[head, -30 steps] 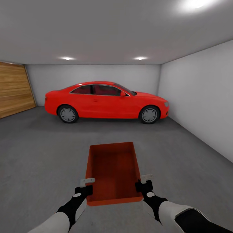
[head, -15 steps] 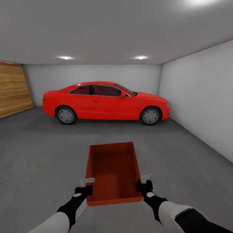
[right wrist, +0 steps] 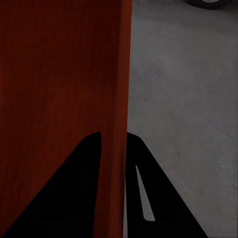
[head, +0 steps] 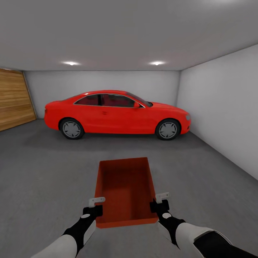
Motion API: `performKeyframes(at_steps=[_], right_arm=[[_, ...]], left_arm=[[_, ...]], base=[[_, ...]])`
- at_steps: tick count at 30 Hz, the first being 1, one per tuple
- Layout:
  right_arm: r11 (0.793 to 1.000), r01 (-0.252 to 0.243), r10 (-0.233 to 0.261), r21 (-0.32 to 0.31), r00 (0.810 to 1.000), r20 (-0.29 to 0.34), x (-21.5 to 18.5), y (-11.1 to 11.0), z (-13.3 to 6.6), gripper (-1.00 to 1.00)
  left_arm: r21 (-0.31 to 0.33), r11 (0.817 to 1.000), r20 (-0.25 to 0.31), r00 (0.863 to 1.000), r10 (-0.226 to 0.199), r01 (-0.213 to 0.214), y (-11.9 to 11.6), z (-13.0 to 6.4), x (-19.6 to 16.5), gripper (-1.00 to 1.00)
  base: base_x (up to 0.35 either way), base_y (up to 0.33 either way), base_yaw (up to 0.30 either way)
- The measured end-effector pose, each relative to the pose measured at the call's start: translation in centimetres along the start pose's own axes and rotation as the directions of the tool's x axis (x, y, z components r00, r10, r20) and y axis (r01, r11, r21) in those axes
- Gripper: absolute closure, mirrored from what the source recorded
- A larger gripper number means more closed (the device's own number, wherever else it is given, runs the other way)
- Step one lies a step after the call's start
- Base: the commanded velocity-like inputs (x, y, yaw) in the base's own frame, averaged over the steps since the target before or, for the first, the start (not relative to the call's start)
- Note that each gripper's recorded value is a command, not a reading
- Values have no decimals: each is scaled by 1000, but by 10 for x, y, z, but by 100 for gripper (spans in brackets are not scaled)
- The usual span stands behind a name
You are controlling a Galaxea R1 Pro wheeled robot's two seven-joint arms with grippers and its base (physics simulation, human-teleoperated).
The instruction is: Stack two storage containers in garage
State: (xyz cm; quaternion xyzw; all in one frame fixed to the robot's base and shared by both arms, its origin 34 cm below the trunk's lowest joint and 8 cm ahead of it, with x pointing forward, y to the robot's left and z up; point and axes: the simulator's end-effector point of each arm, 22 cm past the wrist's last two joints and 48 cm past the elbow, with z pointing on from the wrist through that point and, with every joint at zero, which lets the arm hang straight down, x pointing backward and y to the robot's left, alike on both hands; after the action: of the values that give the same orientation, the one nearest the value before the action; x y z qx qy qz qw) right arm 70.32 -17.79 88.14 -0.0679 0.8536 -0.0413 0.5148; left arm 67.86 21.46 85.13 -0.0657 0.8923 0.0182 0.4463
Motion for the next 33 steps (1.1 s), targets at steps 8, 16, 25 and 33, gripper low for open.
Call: performKeyframes(at_steps=[8,16,25,33], right_arm=[[1000,0,0,0,1000,0,0,0,0,100],[1000,0,0,-1,1000,0,0,-1,0,100],[1000,0,0,-1,1000,0,0,-1,0,100],[1000,0,0,-1,1000,0,0,-1,0,100]], left_arm=[[0,1000,0,1000,0,0,0,0,0,100],[0,1000,0,1000,-1,1,-1,0,0,100],[0,1000,0,1000,-1,1,-1,0,0,100],[0,1000,0,1000,-1,1,-1,0,0,100]], base=[[320,0,0],[320,0,0],[320,0,0],[320,0,0]])
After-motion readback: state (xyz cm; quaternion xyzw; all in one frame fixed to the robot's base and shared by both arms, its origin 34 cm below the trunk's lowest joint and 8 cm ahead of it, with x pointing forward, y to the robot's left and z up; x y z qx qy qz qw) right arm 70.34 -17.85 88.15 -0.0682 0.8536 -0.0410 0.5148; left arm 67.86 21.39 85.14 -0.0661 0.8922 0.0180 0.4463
